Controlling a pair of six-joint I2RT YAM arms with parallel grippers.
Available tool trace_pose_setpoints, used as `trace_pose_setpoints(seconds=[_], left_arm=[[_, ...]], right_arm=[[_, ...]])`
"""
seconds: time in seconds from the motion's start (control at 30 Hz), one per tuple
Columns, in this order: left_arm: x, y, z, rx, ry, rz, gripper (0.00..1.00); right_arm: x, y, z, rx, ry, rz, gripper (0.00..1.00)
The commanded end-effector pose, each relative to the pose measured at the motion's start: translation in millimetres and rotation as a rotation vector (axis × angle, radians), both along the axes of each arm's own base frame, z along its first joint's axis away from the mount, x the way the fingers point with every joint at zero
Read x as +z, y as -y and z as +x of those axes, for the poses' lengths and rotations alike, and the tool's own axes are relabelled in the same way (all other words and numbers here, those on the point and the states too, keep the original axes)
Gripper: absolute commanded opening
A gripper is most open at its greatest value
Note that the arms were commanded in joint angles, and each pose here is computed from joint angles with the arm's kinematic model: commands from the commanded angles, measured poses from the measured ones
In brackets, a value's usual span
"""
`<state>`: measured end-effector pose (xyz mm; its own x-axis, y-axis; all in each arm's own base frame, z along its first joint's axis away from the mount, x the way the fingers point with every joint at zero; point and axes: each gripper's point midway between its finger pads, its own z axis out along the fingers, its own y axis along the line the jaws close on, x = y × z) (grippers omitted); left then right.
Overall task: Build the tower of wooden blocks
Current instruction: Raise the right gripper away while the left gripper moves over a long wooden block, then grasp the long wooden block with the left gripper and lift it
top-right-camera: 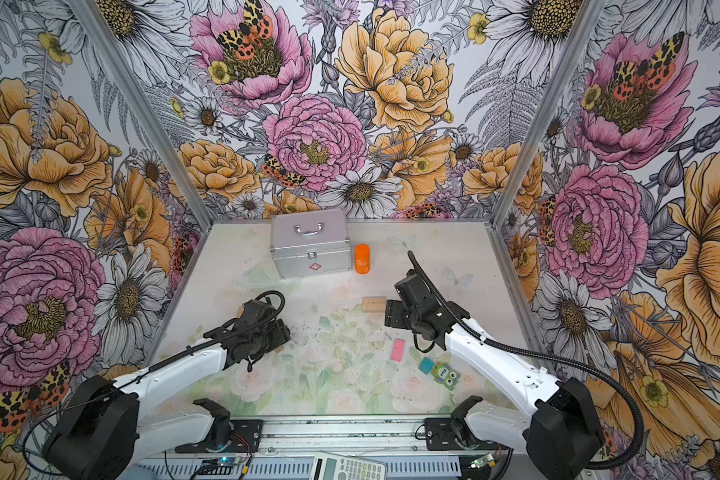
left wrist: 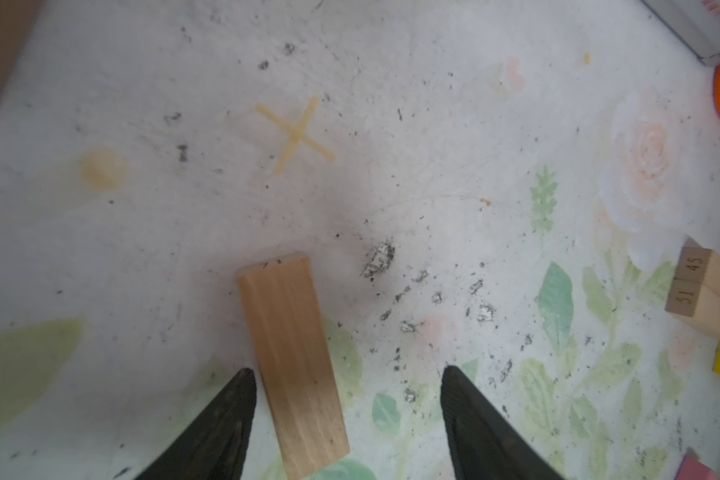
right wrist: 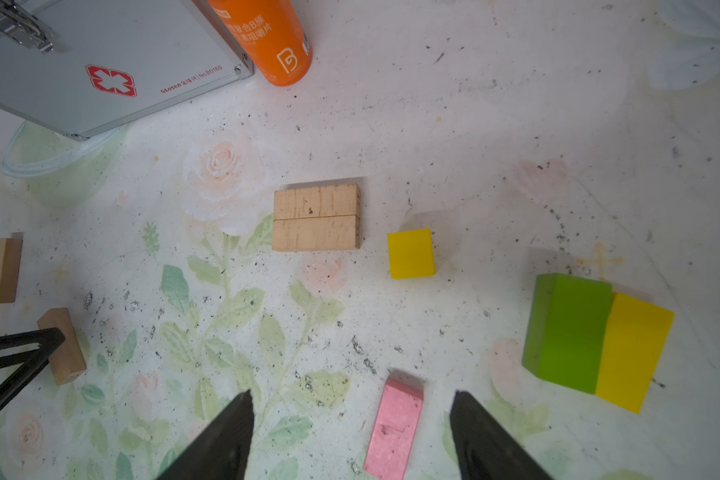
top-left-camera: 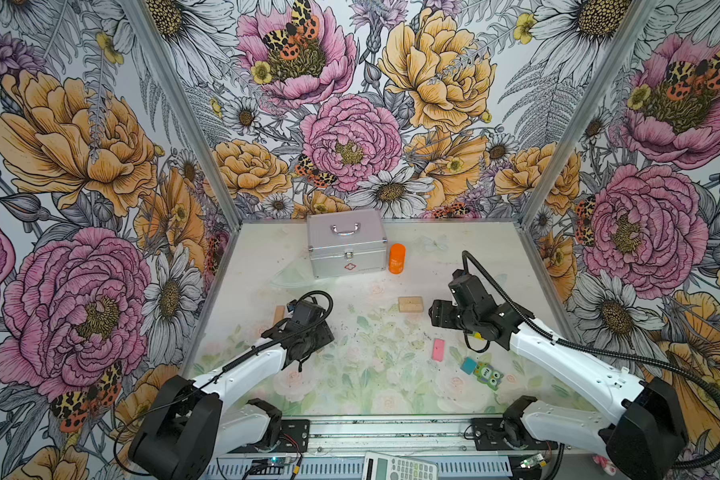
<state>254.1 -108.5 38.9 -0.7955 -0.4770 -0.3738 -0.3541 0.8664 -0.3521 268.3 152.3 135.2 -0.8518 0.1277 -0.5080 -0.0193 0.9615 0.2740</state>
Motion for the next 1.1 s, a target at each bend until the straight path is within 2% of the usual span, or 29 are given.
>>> trace_pose_setpoints(seconds=[0.0,0.17,0.4,0.67,0.87,1.07], left_arm=[[14.4,22.4,17.8,-0.058,0.057,-0.047,0.69],[11.5,40.0,26.4,-0.113,0.040,-0.028,0.67],[10.8,86.1,37.9,-0.223,0.054,-0.092,0.67],[10.4,131.3,54.2,-0.337,0.061,-0.082,0.67],[18.9,159.9,59.7,-0.413,0.081,-0.119,0.68],[29.3,161.7,56.8,-0.432,0.102,-0.116,0.68]], right_arm=[[-2.3,1.7,-1.3,0.013,-0.005,0.000,0.77],[-1.8,6.5,-2.9,0.005,-0.004,0.010,0.77],[-0.9,19.7,-9.4,-0.020,-0.004,0.007,0.77],[5.5,33.2,-18.4,-0.042,0.003,0.003,0.77],[7.8,40.1,-23.7,-0.059,0.000,-0.002,0.77],[7.8,38.3,-24.5,-0.043,-0.007,0.000,0.79]])
